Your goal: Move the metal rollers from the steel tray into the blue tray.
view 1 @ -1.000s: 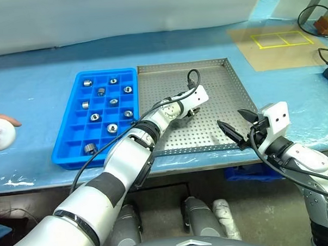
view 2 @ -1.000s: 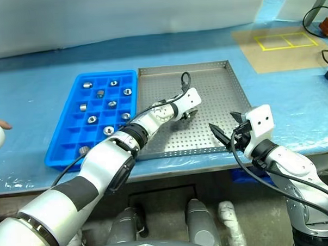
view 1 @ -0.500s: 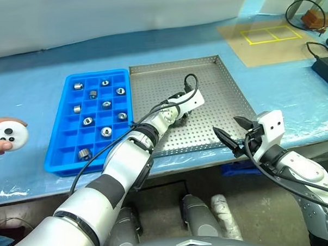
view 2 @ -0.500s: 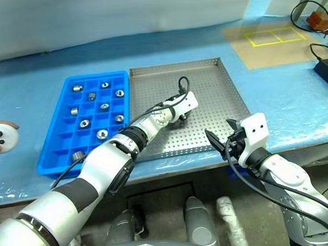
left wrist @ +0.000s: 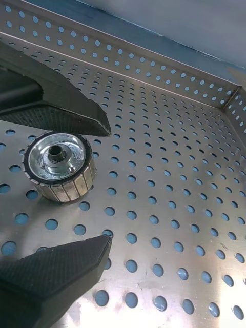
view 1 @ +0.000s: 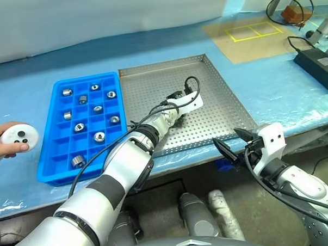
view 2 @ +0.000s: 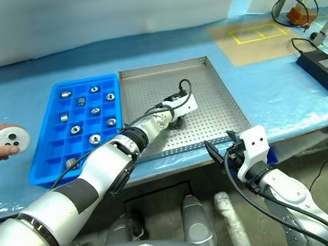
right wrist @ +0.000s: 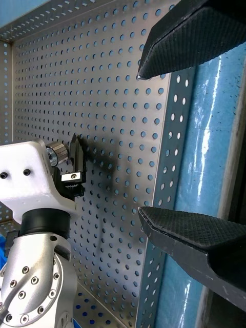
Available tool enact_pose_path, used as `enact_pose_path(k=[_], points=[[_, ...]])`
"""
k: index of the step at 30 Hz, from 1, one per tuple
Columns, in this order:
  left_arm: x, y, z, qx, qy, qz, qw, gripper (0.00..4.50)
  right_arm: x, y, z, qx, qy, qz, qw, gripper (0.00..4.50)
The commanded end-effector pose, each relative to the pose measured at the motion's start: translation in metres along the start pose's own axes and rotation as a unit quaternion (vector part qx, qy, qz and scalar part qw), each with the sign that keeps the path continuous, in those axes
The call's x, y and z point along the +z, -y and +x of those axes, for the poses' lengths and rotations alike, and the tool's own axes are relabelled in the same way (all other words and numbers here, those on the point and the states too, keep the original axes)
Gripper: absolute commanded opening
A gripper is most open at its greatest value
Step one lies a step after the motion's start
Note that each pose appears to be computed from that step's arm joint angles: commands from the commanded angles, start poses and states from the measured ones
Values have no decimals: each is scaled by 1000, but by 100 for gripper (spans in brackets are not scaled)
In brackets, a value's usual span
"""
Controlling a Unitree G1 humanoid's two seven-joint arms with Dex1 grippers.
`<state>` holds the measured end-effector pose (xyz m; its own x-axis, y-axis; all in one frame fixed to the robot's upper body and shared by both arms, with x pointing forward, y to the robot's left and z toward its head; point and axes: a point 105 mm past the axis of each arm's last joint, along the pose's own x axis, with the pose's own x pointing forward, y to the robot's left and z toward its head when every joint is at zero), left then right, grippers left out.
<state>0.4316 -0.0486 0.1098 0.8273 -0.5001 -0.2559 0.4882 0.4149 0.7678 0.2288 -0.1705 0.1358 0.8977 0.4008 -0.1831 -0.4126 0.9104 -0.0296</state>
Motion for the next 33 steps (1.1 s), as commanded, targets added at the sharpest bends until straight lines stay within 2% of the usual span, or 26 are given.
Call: enact_pose_path(k=[1, 11, 21, 24, 33], points=[[2, 2, 1, 5, -2, 15, 1000, 325, 10, -2, -7, -6, 19, -9, 1000, 409], [-13, -12, -2, 38, -30, 44, 998, 325, 6, -1, -6, -13, 16, 1, 1000, 409], [-2, -34, -2, 66, -4, -92, 994, 325, 6, 0, 0, -10, 22, 3, 1000, 409], [-5, -41, -4, 77, -3, -100, 992, 325, 6, 1, 2, -9, 23, 3, 1000, 409], [-22, -34, -5, 66, -28, -117, 991, 325, 3, 1, 7, 1, 19, 1, 1000, 409]])
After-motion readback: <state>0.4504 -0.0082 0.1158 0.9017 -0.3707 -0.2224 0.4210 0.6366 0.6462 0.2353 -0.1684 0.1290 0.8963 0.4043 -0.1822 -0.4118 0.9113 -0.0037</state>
